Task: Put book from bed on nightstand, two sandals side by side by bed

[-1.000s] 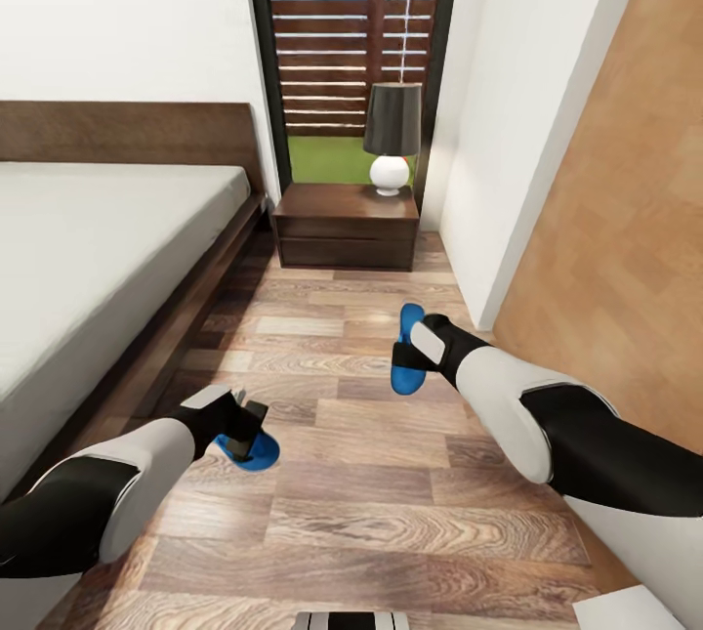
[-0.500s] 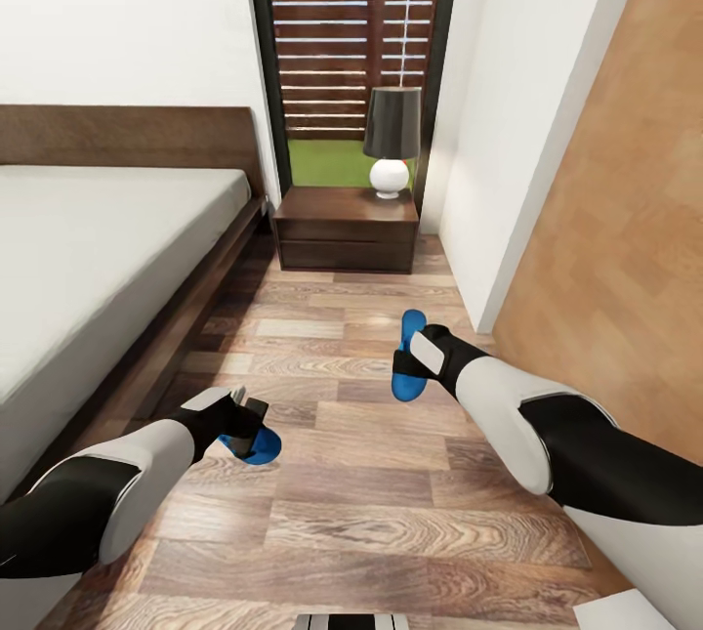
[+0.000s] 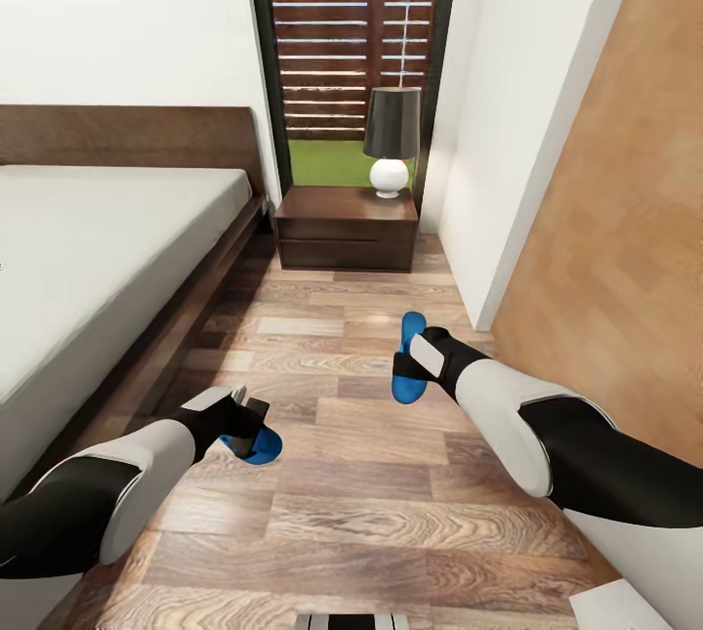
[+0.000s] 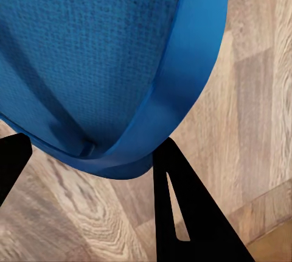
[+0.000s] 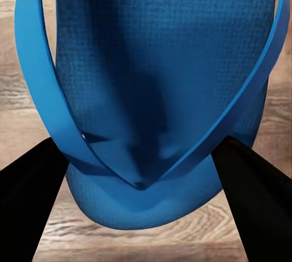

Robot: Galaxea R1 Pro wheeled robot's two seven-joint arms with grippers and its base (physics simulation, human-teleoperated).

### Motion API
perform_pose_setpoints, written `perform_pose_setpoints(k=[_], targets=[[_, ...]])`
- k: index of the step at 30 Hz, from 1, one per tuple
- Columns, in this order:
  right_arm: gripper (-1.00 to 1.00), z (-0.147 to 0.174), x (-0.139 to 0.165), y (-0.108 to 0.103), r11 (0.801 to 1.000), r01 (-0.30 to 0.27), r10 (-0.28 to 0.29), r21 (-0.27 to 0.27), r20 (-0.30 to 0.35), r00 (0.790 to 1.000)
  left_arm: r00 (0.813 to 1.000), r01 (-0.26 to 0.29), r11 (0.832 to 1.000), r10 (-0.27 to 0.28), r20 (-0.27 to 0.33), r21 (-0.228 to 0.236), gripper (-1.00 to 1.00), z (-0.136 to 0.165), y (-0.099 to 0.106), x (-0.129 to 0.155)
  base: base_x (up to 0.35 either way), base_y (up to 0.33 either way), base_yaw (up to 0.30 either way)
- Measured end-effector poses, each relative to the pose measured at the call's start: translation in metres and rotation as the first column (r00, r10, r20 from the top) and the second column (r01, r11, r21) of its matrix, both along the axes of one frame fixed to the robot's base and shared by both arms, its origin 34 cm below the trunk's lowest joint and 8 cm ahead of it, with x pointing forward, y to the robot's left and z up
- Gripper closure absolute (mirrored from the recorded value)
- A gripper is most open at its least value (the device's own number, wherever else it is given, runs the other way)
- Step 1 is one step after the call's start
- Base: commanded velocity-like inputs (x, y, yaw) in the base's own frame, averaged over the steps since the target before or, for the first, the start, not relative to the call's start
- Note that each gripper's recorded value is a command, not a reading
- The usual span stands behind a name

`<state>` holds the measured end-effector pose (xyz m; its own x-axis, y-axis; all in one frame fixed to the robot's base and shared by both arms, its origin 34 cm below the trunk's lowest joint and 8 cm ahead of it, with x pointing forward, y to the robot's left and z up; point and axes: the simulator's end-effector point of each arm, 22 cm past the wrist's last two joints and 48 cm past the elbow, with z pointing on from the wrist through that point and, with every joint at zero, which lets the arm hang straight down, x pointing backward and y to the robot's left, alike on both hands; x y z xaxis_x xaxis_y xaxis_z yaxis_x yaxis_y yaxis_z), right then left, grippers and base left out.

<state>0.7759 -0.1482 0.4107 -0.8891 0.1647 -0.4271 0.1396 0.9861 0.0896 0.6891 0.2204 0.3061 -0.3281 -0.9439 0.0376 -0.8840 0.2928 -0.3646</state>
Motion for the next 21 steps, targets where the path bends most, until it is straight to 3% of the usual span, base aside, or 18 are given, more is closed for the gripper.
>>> perform_pose_setpoints(k=[10, 21], targets=[[1.00, -0.0003, -0.0001, 0.0002, 1.000, 0.001, -0.001, 0.001, 0.000, 1.000, 1.000, 0.002, 1.000, -0.002, -0.002, 0.001, 1.00, -0.0004, -0.0005, -0.0006, -0.169, 0.000, 0.153], [1.00, -0.0002, -0.0001, 0.0001, 1.000, 0.001, -0.001, 0.001, 0.000, 1.000, 1.000, 0.018, 1.000, -0.018, -0.003, 0.011, 1.00, -0.0007, -0.0027, -0.0012, -0.067, 0.000, 0.024]])
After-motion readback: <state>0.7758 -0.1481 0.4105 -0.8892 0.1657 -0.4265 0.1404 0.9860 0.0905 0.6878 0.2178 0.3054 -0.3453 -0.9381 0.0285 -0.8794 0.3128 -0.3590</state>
